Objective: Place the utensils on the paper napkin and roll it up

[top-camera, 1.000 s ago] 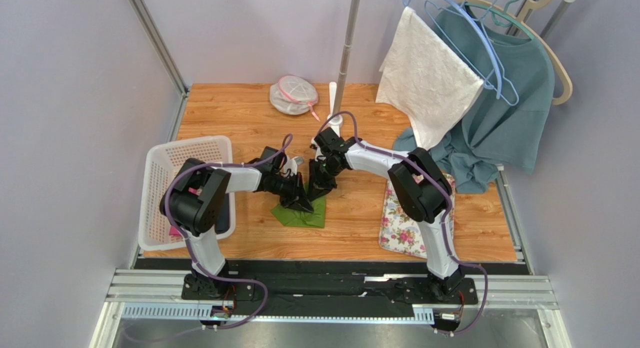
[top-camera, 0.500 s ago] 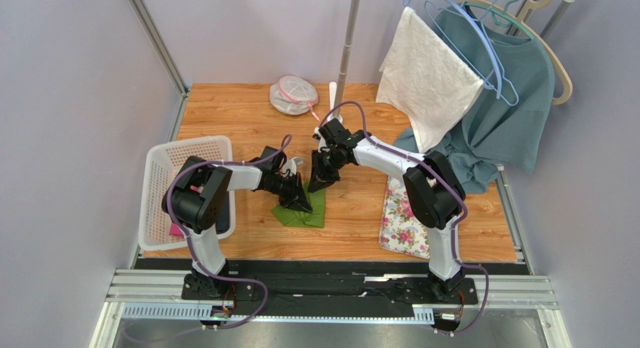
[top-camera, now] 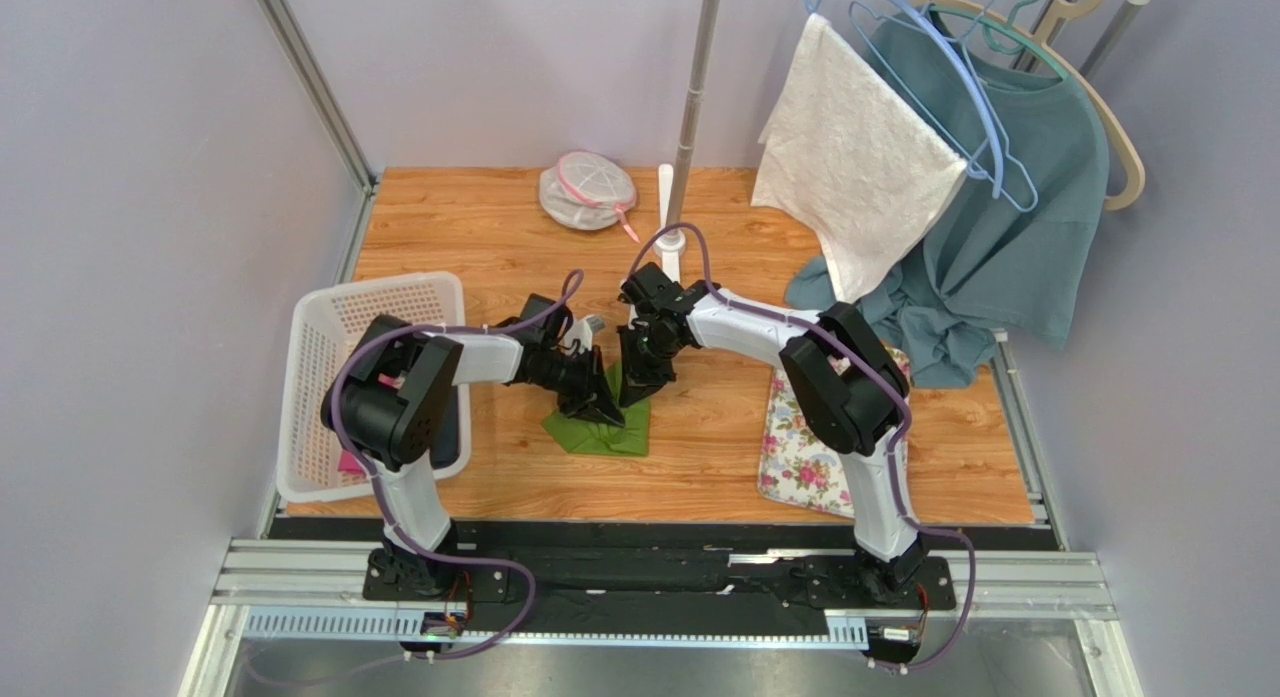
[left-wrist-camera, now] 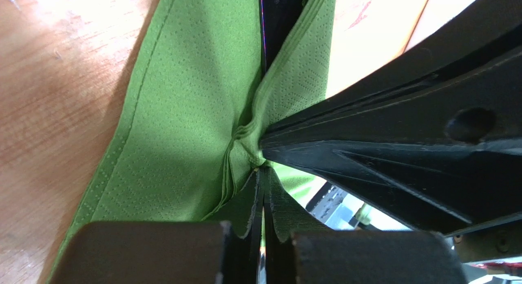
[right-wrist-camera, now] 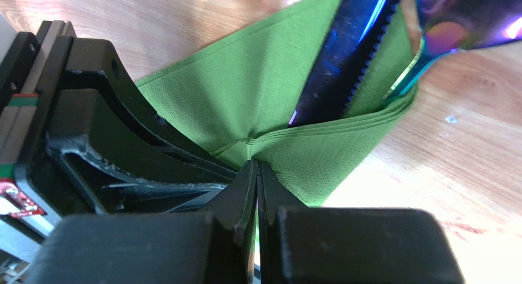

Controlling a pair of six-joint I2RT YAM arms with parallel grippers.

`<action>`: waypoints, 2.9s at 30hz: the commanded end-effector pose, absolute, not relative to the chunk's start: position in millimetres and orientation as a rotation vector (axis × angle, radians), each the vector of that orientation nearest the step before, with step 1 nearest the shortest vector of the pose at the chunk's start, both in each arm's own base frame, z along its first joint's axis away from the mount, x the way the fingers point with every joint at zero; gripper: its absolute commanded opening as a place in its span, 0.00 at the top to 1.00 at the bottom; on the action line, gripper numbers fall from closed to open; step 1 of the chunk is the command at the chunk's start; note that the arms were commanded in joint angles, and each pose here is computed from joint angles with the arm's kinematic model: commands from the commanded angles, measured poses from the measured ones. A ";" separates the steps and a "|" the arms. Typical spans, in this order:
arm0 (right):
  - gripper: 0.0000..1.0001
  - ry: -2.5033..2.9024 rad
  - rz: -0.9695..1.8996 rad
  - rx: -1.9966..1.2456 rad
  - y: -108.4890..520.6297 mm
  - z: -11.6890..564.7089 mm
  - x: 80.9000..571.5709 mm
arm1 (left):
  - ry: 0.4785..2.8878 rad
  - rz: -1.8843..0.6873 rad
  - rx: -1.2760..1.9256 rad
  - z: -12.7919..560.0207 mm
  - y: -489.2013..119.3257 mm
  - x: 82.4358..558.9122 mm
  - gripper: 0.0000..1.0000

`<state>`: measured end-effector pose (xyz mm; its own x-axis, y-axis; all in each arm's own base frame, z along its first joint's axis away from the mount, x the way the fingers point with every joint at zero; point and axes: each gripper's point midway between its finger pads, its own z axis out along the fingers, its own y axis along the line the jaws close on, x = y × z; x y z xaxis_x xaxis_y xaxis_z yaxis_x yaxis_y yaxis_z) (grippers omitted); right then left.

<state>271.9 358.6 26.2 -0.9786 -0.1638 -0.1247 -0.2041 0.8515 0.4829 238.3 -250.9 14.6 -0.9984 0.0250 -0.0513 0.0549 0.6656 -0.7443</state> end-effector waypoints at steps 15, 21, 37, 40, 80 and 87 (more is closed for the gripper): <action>1.00 2.978 0.565 -0.470 328.7 -35.7 271.3 | 2.735 -1.176 0.127 37.2 -244.7 244.8 0.84; 1.00 2.944 0.669 -0.447 340.1 -16.4 279.7 | 2.900 -1.082 0.077 -3.9 -237.3 240.5 0.96; 0.87 2.883 1.372 -0.271 356.6 92.9 247.3 | 2.967 -0.995 0.034 -19.1 -227.8 239.3 1.00; 0.88 2.929 1.398 -0.270 349.5 80.8 227.3 | 2.963 -0.996 0.030 -18.6 -226.8 239.6 1.00; 0.95 2.972 0.973 -0.261 352.9 13.7 278.8 | 2.901 -1.050 0.017 -9.2 -225.8 250.0 1.00; 0.98 3.049 0.799 -0.257 334.3 -21.8 274.1 | 2.767 -1.089 0.061 31.5 -228.6 262.9 0.80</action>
<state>258.4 352.1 18.8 -0.9833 -0.1802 0.0248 -0.1268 0.7768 0.6168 244.6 -243.3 16.0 -0.9995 0.0109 -0.0311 0.0300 0.6948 -0.7186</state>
